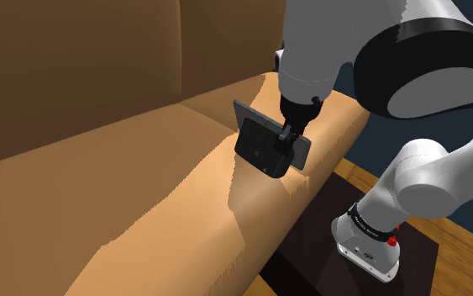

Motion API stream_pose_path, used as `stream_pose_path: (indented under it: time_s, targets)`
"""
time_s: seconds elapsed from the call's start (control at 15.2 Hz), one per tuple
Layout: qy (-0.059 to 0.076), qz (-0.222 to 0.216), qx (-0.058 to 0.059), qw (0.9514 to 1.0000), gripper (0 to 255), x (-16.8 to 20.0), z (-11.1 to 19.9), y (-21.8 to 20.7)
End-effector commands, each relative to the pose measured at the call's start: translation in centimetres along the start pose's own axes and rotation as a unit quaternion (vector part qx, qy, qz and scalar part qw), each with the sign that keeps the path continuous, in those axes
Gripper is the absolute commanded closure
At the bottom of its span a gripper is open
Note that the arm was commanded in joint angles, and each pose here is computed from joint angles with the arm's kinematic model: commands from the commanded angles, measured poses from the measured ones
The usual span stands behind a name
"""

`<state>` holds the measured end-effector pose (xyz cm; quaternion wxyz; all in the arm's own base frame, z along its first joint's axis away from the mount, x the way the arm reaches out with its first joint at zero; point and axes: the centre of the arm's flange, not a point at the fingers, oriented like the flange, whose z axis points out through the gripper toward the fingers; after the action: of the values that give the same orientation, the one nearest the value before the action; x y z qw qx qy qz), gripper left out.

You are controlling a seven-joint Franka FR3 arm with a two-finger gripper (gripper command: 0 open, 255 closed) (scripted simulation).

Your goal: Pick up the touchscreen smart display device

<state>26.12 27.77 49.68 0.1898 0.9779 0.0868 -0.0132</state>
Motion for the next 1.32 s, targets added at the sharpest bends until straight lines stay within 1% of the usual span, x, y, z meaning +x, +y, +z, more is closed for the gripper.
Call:
stream_pose_path:
  time_s: [0.0,0.53,1.25]
  targets:
    - [0.0,0.0,0.0,1.0,255,0.0,0.1,0.0]
    - [0.0,0.0,0.0,1.0,255,0.1,0.2,0.0]
    - [0.0,0.0,0.0,1.0,255,-0.3,-5.2,2.1]
